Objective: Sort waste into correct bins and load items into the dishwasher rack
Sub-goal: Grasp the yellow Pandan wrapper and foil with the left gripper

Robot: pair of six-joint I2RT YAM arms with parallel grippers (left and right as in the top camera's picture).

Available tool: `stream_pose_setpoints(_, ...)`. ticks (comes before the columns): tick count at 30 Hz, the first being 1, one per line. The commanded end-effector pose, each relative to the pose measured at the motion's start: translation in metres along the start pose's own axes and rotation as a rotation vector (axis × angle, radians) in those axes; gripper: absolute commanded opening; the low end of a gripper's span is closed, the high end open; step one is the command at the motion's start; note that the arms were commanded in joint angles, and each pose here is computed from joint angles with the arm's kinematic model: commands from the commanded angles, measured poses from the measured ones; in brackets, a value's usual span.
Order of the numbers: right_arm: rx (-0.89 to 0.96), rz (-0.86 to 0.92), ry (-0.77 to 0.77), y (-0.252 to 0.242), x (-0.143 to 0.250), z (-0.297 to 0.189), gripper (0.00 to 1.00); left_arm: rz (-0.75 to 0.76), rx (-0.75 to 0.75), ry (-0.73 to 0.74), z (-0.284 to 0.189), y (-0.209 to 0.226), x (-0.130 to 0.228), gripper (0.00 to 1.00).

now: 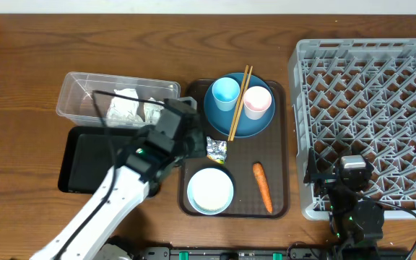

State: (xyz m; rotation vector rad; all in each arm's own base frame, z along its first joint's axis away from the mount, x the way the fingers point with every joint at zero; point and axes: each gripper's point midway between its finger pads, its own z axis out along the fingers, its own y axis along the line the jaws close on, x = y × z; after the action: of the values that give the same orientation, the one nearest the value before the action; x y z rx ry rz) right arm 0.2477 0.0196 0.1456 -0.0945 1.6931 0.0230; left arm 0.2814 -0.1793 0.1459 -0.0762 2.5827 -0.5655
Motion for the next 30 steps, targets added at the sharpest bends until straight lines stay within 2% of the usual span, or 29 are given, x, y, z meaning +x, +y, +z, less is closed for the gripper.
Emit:
stream_pose_setpoints(1,-0.008,-0.006,0.002,0.002,0.001,0.0,0.99,-0.018,-0.024,-0.07,-0.015,0.006,-0.019,0.13)
stream_pose_setpoints(3,-0.008,-0.006,0.002,0.002,0.001,0.0,0.99,-0.024,-0.035,-0.059,-0.015,0.01,-0.016,0.36)
stream_pose_setpoints(9,-0.008,-0.006,0.002,0.002,0.001,0.0,0.99,-0.018,-0.099,0.075,0.002,0.026,0.011,0.53)
stream_pose_setpoints(13,-0.008,-0.006,0.002,0.002,0.001,0.0,0.99,-0.032,-0.049,0.214,0.024,0.019,0.036,0.59)
stream_pose_setpoints(17,-0.008,-0.006,0.002,0.002,0.001,0.0,0.99,-0.054,-0.068,0.27,0.05,0.019,0.047,0.62)
stream_pose_setpoints(23,-0.008,-0.006,0.002,0.002,0.001,0.0,0.99,-0.071,-0.072,0.312,0.084,0.015,0.059,0.63)
stream_pose_setpoints(30,-0.008,-0.006,0.002,0.002,0.001,0.0,0.99,-0.062,-0.09,0.354,0.098,0.015,0.073,0.61)
